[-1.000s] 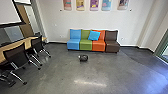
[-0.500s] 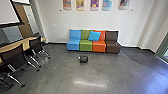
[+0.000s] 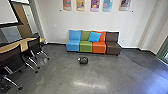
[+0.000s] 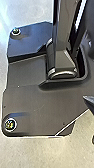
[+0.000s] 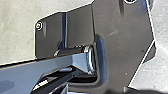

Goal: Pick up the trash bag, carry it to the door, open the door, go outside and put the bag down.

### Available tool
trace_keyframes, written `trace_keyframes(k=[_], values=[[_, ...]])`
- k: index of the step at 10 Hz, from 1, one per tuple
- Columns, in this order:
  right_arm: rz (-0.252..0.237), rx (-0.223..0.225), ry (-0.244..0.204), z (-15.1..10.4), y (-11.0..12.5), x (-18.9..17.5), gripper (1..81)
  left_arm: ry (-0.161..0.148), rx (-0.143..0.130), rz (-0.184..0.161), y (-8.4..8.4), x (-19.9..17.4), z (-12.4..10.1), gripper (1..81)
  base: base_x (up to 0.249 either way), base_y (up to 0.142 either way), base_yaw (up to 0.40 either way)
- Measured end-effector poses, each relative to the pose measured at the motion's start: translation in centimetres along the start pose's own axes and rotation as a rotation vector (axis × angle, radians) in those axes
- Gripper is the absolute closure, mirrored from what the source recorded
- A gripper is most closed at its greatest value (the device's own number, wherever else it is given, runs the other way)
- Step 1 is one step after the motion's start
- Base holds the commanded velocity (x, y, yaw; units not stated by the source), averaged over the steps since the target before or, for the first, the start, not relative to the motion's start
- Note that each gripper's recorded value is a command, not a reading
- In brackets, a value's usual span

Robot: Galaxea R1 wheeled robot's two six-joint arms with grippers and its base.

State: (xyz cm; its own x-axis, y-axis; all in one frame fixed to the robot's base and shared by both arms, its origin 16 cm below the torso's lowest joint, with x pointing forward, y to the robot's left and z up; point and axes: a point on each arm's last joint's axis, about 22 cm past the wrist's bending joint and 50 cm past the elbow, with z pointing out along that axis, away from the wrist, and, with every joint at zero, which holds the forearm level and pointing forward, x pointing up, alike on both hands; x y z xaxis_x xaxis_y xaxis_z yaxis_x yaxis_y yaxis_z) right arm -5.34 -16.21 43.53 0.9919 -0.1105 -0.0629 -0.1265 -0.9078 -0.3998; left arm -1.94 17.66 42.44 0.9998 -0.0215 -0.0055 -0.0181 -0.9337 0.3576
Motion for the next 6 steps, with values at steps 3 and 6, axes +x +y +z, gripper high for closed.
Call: trace_keyframes(k=[3, 6], values=[[0.000, 0.000, 0.000, -0.01, 0.02, -0.08, 1.0, 0.000, -0.004, 0.000, 0.27, -0.01, 0.07, 1.0, 0.136, 0.000, 0.000], [0.000, -0.002, 0.000, -0.05, 0.17, -0.07, 1.0, 0.000, -0.004, 0.000, 0.30, -0.01, 0.08, 1.0, 0.135, 0.045, 0.000]])
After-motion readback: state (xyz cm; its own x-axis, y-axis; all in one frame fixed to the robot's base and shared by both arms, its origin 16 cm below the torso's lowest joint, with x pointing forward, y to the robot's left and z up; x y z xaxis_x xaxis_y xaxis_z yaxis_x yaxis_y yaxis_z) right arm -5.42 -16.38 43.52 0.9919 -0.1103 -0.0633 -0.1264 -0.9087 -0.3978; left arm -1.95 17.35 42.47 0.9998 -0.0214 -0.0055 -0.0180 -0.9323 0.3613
